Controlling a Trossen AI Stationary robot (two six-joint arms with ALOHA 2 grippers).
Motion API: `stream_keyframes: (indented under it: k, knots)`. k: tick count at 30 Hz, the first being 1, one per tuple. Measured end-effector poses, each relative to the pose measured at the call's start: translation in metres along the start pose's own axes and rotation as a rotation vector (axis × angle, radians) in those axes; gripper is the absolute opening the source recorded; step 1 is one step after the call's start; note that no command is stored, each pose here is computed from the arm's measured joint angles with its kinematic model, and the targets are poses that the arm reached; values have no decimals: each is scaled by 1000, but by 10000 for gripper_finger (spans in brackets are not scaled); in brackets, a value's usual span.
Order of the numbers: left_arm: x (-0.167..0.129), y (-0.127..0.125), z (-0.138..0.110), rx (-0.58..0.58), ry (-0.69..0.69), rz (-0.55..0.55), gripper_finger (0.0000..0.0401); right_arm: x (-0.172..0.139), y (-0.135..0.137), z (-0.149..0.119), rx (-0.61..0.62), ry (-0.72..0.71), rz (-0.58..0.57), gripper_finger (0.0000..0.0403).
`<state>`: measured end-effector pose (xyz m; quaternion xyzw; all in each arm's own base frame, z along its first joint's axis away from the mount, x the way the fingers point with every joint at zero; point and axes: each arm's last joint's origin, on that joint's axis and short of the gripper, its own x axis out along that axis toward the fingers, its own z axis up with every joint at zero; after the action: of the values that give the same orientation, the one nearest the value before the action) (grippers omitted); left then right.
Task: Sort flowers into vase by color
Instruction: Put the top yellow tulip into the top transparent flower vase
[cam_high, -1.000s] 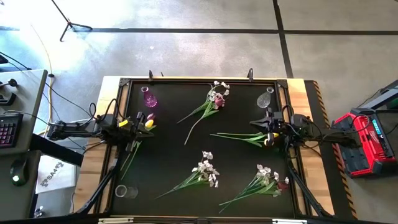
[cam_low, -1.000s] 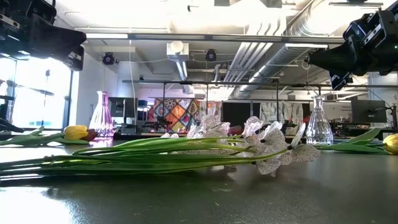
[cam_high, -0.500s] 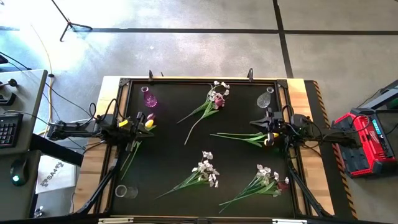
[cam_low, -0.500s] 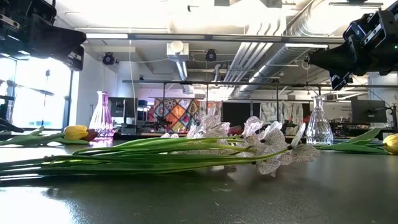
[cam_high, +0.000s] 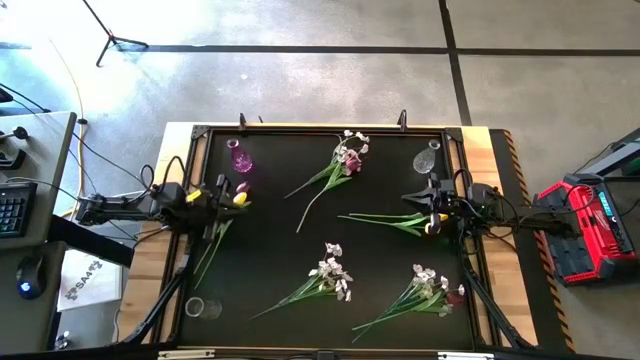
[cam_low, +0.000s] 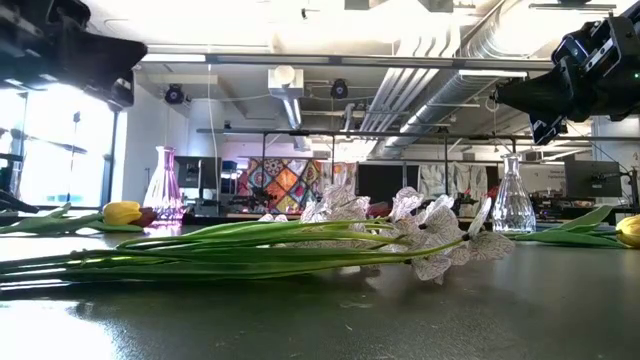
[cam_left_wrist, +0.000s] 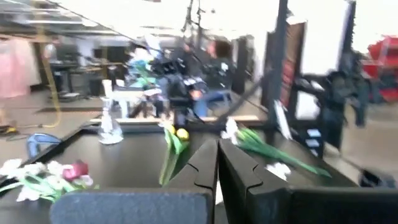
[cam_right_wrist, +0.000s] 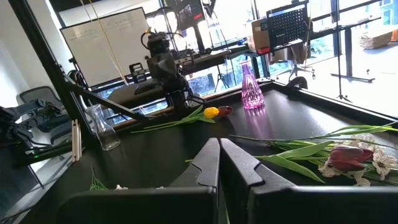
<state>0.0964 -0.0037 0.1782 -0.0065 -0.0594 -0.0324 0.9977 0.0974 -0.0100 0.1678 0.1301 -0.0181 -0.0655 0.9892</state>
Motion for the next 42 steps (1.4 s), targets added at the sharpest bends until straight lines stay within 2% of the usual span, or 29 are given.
stream_keyframes:
  k: [10, 15, 21, 22, 26, 28, 30, 33, 36, 42]
  knots:
    - [0, 1, 1, -249, -19, 25, 0, 0, 0, 0, 0, 0, 0, 0]
    - [0, 1, 2, -539, -30, 20, 0, 0, 0, 0, 0, 0, 0, 0]
    - [0, 1, 4, -723, -56, 36, 0, 0, 0, 5, 23, -53, -12, 0]
    - [0, 2, 4, -743, -69, 61, 0, 0, 0, 7, 74, -82, -29, 0]
    - [-1, 7, 4, -827, -151, 221, 0, -1, -4, 12, 567, -221, -153, 0]
    - [0, 9, 3, -872, -172, 286, 0, -2, -6, 12, 708, -266, -192, 0]
    - [2, 9, 2, -876, -158, 301, 0, -2, -5, 14, 763, -290, -176, 0]
    - [6, 9, -1, -901, -122, 289, 4, -3, -2, 21, 884, -345, -93, 0]
    - [13, 8, -1, -903, -88, 270, 18, -6, 2, 31, 914, -421, -2, 0]
    - [42, 8, 34, -731, 5, 261, 54, -10, 6, 42, 919, -522, 83, 0]
